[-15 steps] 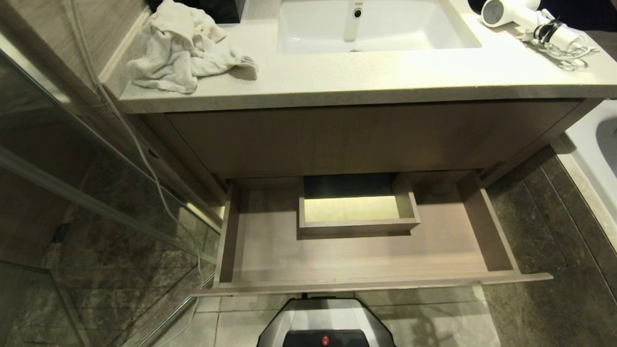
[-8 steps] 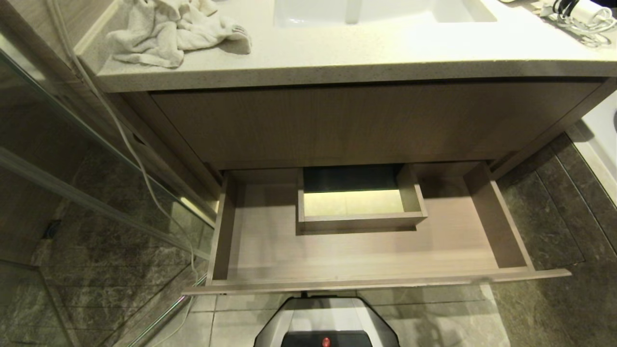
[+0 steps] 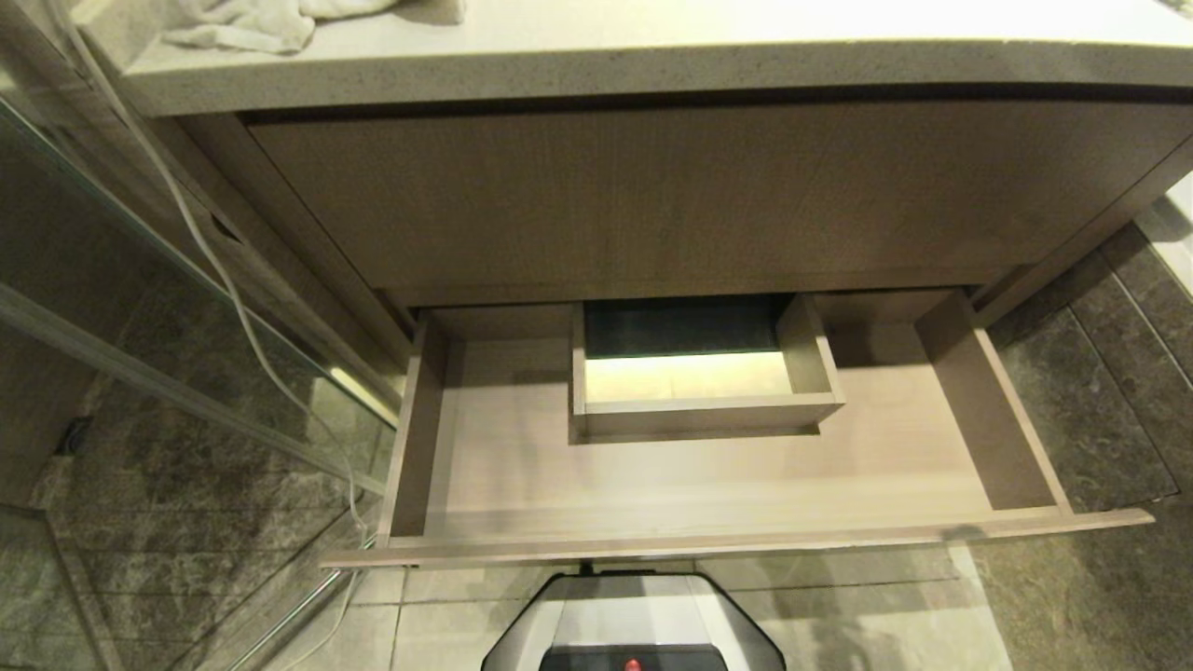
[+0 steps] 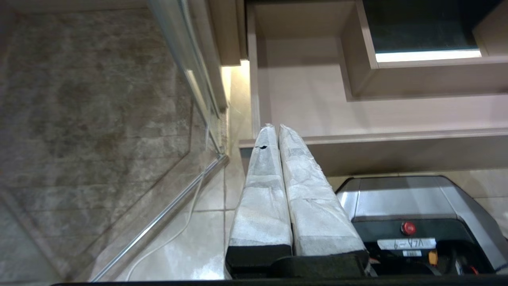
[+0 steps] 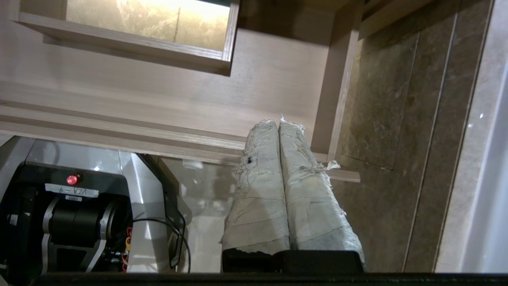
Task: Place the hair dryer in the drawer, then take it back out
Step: Close the drawer
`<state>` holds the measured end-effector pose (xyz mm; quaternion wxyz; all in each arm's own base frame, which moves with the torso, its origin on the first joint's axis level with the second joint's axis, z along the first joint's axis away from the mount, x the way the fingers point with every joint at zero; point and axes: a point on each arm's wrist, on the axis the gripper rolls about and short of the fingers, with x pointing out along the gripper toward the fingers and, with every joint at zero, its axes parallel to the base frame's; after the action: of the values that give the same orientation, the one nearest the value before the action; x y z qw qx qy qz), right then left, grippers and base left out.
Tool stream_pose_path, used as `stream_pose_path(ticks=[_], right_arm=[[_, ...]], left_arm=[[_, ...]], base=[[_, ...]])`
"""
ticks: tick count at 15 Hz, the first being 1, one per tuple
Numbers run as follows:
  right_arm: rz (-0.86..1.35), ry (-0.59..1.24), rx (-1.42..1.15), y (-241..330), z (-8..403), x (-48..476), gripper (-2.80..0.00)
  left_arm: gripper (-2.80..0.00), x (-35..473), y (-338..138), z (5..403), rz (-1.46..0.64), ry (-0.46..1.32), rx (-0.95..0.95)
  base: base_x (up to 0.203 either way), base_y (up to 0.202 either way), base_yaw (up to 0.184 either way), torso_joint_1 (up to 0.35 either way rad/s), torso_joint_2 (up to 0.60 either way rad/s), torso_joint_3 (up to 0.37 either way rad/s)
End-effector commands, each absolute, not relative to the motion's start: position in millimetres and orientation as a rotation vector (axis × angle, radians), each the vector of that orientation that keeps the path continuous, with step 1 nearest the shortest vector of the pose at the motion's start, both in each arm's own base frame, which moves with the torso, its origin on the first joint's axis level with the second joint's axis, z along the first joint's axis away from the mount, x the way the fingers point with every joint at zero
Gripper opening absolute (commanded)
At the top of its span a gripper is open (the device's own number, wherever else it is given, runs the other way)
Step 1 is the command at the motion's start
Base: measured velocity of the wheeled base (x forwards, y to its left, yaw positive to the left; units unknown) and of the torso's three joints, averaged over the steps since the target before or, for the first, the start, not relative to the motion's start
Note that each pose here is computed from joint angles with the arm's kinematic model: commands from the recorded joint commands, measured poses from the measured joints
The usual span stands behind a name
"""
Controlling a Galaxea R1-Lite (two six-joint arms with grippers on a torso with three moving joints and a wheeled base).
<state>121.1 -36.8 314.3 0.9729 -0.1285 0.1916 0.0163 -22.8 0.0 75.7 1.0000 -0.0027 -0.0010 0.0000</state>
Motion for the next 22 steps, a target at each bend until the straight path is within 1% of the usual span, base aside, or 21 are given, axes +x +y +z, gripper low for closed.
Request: stream_pose_path(ticks=[1, 18, 22], right_arm=[[0.037, 0.392, -0.259, -36.3, 312.3, 120.0, -2.8], [0.039, 0.393, -0.259, -35.1, 310.0, 117.2, -2.8], [0.042, 0.398, -0.257, -35.8, 309.0, 119.1, -2.8]], left_arm=[[-2.8, -22.7, 0.0, 75.8, 0.001, -0.002, -0.006], [-2.8, -22.8, 0.0, 75.8, 0.002, -0.003, -0.006], [-2.8, -22.8, 0.0, 76.3, 0.002, -0.003, -0.006]], base=[[0.0, 0.0, 0.0, -0.069, 0.36, 0.286], [0.0, 0.0, 0.0, -0.039, 0.38, 0.35], [0.0, 0.0, 0.0, -0.067, 0.32, 0.259]])
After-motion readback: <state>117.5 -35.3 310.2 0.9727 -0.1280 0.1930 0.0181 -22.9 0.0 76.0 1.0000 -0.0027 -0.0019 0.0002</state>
